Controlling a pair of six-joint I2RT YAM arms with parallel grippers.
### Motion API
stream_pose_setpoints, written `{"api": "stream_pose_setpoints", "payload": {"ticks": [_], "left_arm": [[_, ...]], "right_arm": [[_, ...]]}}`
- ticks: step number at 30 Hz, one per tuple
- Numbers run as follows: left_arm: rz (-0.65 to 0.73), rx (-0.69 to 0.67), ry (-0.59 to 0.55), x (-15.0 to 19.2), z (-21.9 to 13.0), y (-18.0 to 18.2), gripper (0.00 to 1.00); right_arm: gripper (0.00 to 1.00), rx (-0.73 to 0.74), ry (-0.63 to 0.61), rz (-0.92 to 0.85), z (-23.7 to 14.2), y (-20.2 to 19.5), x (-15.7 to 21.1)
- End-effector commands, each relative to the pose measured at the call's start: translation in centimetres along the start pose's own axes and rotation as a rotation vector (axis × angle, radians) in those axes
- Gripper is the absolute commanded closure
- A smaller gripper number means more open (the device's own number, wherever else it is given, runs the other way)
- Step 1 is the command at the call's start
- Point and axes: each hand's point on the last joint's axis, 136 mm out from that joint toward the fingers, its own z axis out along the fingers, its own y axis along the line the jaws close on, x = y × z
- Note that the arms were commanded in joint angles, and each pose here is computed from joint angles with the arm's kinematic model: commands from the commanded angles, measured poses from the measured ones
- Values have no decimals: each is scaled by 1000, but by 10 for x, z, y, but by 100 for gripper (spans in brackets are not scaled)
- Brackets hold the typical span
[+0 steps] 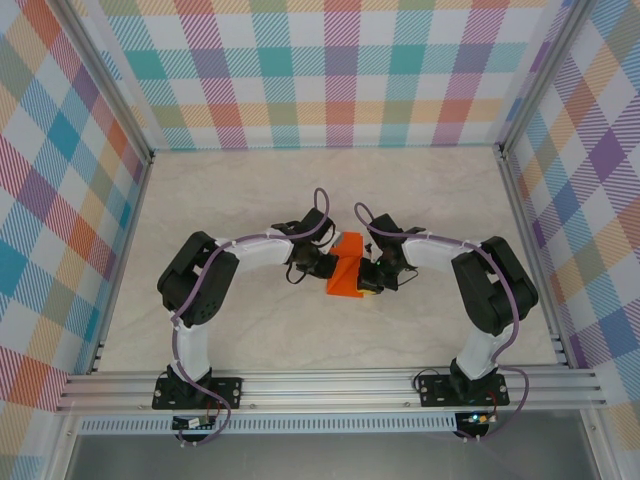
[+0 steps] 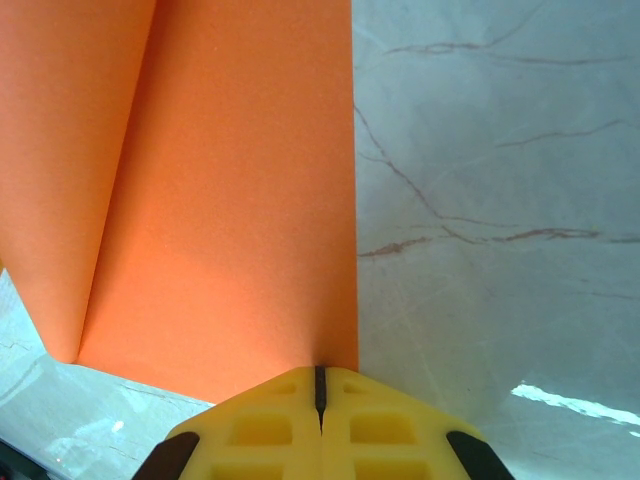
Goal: Fold a paper plane with a square sheet of paper (fold left side to right side)
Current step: Fold the triangle a second time at the center of the table.
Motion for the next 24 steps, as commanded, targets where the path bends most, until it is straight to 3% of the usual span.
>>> {"api": "stream_pose_setpoints", "payload": {"ticks": [1, 9, 18, 24], "left_arm": [[-12, -17, -14, 1, -11, 8, 95], [-14, -10, -10, 3, -9, 7, 94], [-18, -5, -3, 6, -5, 8, 94], [-17, 2, -9, 5, -6, 7, 94]], "right_arm": [[99, 51, 47, 4, 9, -10, 10], [98, 17, 20, -12, 5, -2, 5], [98, -201, -123, -57, -35, 49, -21], [98, -297, -131, -9, -30, 66, -36]]}}
